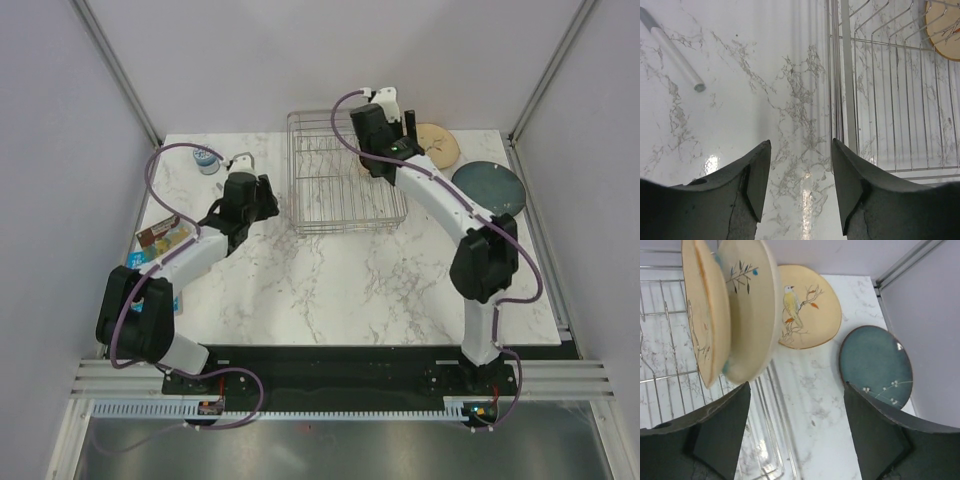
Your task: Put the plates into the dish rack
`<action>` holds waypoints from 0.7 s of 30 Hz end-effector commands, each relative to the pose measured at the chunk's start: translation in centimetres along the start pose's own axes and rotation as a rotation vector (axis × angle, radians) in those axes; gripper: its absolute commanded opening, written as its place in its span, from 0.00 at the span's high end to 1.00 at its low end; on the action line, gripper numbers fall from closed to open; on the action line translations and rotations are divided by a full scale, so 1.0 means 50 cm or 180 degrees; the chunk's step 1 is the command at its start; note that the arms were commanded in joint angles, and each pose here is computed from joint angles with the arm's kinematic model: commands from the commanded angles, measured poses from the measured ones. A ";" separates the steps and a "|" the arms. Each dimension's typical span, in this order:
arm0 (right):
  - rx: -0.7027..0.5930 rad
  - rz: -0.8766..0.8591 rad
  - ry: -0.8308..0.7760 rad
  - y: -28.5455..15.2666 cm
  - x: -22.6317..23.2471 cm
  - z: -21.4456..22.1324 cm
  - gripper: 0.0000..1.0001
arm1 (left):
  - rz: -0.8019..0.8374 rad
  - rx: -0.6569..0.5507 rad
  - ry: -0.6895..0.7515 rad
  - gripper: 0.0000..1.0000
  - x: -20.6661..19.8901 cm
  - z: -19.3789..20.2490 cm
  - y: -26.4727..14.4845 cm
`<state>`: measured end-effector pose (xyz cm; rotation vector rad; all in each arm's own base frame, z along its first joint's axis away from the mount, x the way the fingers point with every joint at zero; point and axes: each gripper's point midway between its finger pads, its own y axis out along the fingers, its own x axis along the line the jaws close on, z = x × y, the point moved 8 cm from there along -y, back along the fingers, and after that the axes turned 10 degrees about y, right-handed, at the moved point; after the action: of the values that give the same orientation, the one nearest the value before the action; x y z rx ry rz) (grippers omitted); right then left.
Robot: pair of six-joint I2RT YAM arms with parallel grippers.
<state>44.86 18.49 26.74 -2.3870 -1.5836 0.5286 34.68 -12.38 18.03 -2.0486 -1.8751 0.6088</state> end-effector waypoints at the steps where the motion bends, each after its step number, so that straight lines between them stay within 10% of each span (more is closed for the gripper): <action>1: -0.0202 -0.0258 -0.0143 -0.050 -0.127 -0.091 0.14 | -0.0065 -0.0155 0.0095 0.39 0.019 -0.031 -0.037; 11: 0.0407 0.0524 -0.1558 0.106 -0.496 0.060 0.06 | 0.0156 -0.0397 0.0484 0.31 0.036 -0.082 -0.150; 21: 0.0180 0.0602 -0.2196 0.170 -0.497 0.215 0.16 | 0.0364 -0.0129 0.0483 0.34 0.023 -0.081 -0.160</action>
<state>36.04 -7.94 15.27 -2.2409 -1.4125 1.6609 29.66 -10.13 24.77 -2.1741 -1.7666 0.4494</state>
